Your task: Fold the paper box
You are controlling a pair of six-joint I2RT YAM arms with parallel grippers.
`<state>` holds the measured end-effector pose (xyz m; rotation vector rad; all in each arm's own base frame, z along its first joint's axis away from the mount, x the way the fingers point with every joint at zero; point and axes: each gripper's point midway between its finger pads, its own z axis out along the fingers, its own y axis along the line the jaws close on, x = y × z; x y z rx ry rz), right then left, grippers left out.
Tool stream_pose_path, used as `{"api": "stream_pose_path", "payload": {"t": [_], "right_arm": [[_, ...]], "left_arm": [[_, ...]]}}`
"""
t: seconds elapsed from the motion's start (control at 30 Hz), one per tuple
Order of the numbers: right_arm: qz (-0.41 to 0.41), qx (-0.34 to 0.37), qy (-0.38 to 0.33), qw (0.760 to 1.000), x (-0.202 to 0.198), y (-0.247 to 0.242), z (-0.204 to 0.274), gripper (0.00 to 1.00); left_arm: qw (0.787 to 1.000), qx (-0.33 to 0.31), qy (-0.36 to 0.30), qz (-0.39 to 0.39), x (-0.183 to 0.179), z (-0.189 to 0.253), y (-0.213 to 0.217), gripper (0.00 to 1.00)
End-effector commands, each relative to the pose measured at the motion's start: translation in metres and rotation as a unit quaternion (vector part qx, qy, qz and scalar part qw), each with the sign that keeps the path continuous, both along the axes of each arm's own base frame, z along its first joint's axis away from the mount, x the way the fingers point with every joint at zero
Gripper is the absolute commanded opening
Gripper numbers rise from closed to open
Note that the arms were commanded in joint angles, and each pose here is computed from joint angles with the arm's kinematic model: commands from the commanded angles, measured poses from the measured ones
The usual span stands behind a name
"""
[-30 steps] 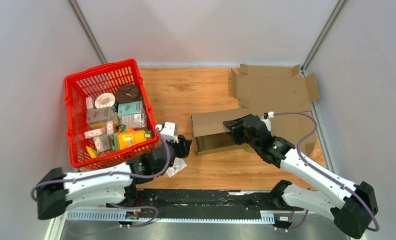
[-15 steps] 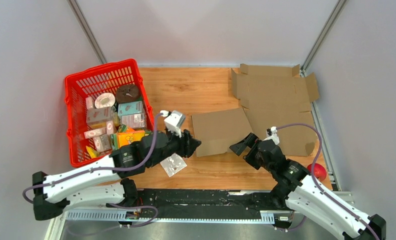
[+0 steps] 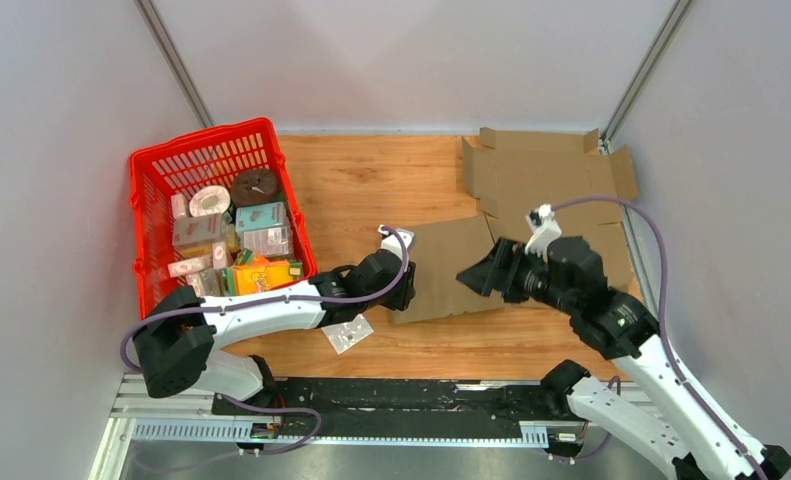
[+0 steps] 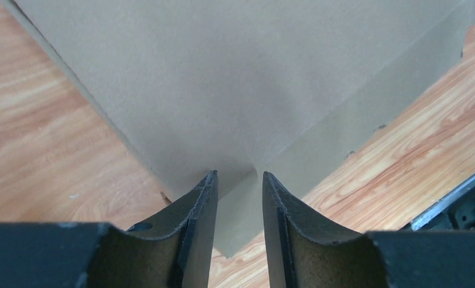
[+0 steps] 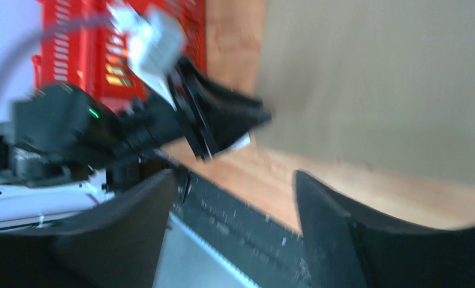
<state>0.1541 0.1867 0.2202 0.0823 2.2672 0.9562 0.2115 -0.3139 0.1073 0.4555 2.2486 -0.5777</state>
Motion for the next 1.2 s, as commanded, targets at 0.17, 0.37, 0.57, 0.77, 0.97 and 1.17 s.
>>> {"api": "stream_pose_path", "payload": {"t": [0.17, 0.37, 0.57, 0.77, 0.97, 1.17], "right_arm": [[0.105, 0.102, -0.023, 0.989, 0.082, 0.025, -0.007, 0.45], [0.044, 0.148, -0.020, 0.988, 0.094, -0.008, -0.060, 0.29], [-0.056, 0.097, 0.042, 0.993, 0.094, -0.049, -0.121, 0.25], [-0.069, 0.068, 0.033, 0.995, 0.099, -0.069, -0.101, 0.32], [-0.133, -0.028, -0.009, 0.991, 0.119, -0.103, -0.089, 0.66], [-0.128, -0.013, 0.004, 0.992, 0.155, -0.099, -0.103, 0.61]], "left_arm": [[0.999, -0.039, 0.000, 0.023, 0.001, -0.003, 0.001, 0.41], [1.000, -0.019, 0.010, 0.018, 0.001, -0.020, 0.000, 0.41], [1.000, -0.010, 0.005, 0.011, 0.001, -0.026, 0.002, 0.41], [1.000, -0.015, -0.002, 0.009, -0.001, -0.014, 0.006, 0.41], [0.998, -0.057, -0.017, 0.010, 0.003, 0.030, 0.019, 0.54], [0.996, -0.076, 0.015, 0.037, 0.014, 0.037, 0.043, 0.66]]}}
